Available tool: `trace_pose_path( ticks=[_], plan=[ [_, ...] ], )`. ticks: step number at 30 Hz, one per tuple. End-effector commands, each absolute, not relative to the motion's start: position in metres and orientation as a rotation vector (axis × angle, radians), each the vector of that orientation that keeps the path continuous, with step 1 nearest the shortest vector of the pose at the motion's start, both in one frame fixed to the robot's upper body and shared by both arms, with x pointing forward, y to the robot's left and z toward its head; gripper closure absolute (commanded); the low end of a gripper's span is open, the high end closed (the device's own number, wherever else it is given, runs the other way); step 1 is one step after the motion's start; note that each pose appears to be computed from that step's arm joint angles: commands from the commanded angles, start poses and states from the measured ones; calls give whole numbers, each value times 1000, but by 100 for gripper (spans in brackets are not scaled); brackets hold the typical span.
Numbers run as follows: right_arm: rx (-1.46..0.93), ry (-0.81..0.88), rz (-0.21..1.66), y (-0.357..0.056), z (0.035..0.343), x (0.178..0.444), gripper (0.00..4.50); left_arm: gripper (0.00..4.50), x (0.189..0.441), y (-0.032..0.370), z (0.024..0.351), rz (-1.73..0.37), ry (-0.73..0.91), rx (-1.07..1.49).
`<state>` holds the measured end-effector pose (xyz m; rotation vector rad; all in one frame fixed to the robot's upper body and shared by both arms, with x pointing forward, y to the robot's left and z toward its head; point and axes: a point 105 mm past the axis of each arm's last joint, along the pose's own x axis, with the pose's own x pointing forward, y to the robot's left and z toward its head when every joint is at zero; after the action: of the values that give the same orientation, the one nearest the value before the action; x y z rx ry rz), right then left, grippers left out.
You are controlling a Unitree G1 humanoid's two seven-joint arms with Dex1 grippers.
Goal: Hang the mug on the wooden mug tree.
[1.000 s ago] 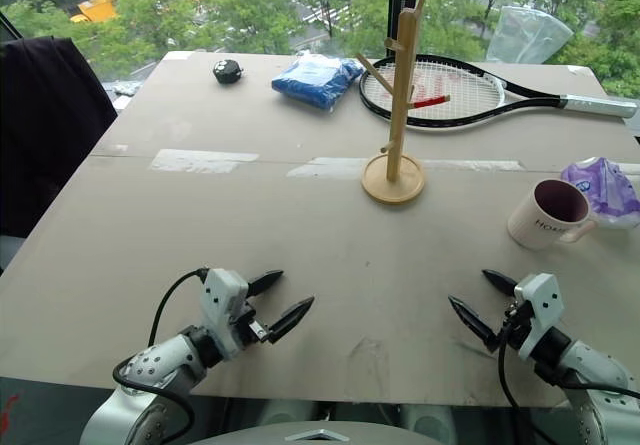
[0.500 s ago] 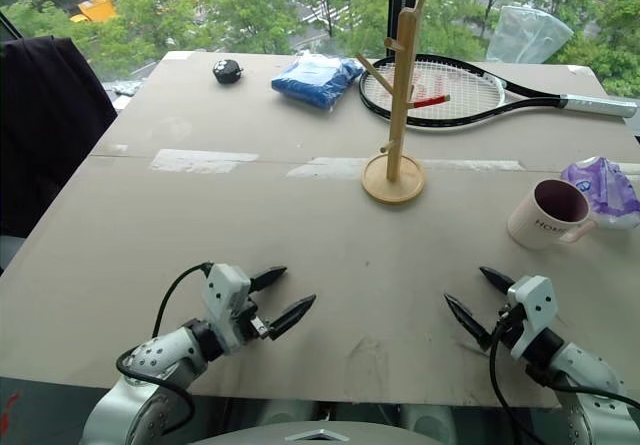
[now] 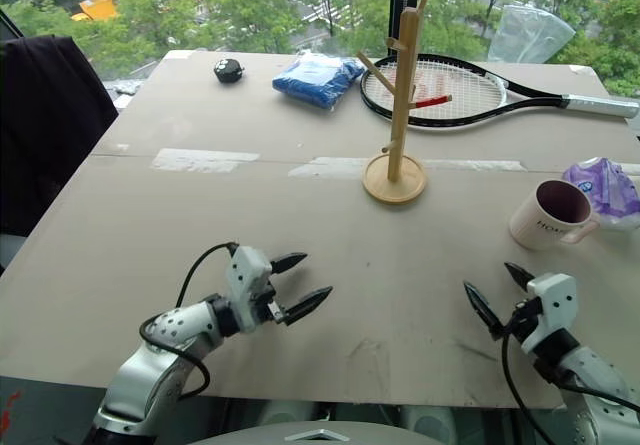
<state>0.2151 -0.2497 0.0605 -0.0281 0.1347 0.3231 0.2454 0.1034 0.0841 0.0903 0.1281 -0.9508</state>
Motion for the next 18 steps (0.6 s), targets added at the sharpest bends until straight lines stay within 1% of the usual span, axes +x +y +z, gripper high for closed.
trace_pose_path(
  ticks=[1, 7, 13, 16, 18],
  plan=[
    [-61, 102, 172, -291, 76, 218, 0, 4, 244, 80, 115, -1085, 30, 139],
    [-66, 92, 14, -335, 87, 228, 0, 4, 242, 58, 151, -1226, -53, 147],
    [-55, 68, -62, -363, 96, 240, 0, 4, 239, 53, 167, -1290, -58, 159],
    [-40, 42, -90, -377, 104, 255, 0, 4, 236, 52, 171, -1317, -53, 170],
    [-20, 23, -86, -378, 110, 265, 0, 4, 235, 52, 172, -1322, -46, 176]
  ],
)
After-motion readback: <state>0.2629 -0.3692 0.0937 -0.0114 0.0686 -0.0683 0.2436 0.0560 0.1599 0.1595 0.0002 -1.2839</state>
